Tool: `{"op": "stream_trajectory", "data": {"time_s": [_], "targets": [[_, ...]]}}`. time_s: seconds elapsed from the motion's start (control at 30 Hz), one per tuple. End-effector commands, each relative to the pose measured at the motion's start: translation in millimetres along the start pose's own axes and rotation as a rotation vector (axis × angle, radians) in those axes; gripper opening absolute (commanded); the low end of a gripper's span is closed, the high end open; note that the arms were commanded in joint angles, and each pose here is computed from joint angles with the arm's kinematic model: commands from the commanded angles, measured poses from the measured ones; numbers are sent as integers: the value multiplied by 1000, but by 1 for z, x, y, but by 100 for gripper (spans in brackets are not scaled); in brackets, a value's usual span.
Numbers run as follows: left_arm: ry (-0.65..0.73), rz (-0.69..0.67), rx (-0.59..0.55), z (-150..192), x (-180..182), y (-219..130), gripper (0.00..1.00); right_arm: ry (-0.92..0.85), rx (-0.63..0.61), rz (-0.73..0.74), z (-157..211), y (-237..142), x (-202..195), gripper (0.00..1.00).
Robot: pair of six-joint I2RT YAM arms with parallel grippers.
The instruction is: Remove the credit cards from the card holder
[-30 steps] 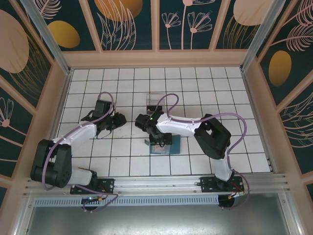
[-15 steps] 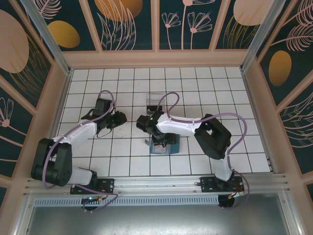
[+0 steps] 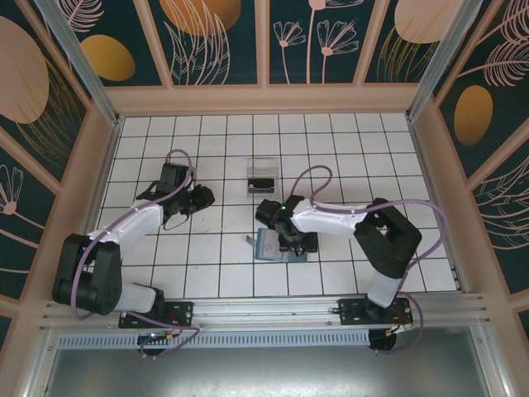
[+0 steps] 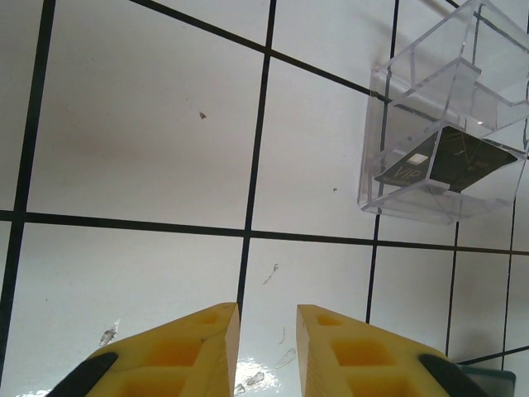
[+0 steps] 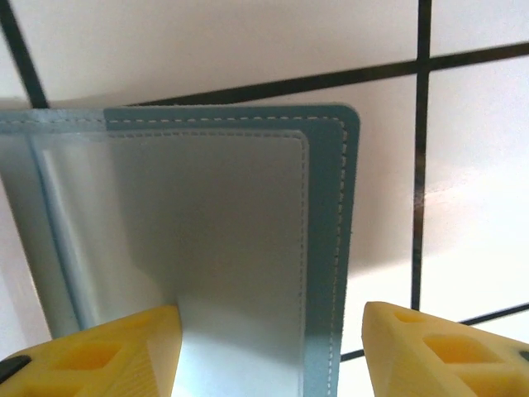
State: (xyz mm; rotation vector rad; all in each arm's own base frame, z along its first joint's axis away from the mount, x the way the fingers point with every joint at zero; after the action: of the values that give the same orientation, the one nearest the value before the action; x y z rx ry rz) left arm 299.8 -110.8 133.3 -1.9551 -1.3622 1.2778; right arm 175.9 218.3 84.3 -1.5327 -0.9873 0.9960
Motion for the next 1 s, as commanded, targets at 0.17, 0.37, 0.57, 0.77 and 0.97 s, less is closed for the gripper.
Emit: {"op": "stream_trajectory", "data": {"time_s": [0.17,0.37,0.57,0.77,0.97], "targets": [[-14,25,-20,-7,-8,-11,26,120,58,-281,-4,-3,2,55],[-14,35,-17,-9,-13,-10,26,120,67,-337,-4,-6,4,48],[22,70,1,-4,-34,-9,25,112,97,-413,-4,-10,21,42],[45,118,16,7,-66,-10,25,83,133,-501,-5,-13,49,39],[73,151,35,22,-96,-9,24,44,86,-437,-9,-8,48,38]]}}
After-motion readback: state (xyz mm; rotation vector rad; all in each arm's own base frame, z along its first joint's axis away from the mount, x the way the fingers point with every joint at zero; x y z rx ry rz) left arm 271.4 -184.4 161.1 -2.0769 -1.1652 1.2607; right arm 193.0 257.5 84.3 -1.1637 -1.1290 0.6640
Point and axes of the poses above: each hand's point on the last joint's axis, 136 mm out from that joint toward the fingers, its own y axis out along the fingers, its own x axis along the line the jaws close on, z = x × y, the point moved 6 cm from there along -y, back along the fingers, and after that the axes turned 14 degrees about y, right-handed, at the moved point
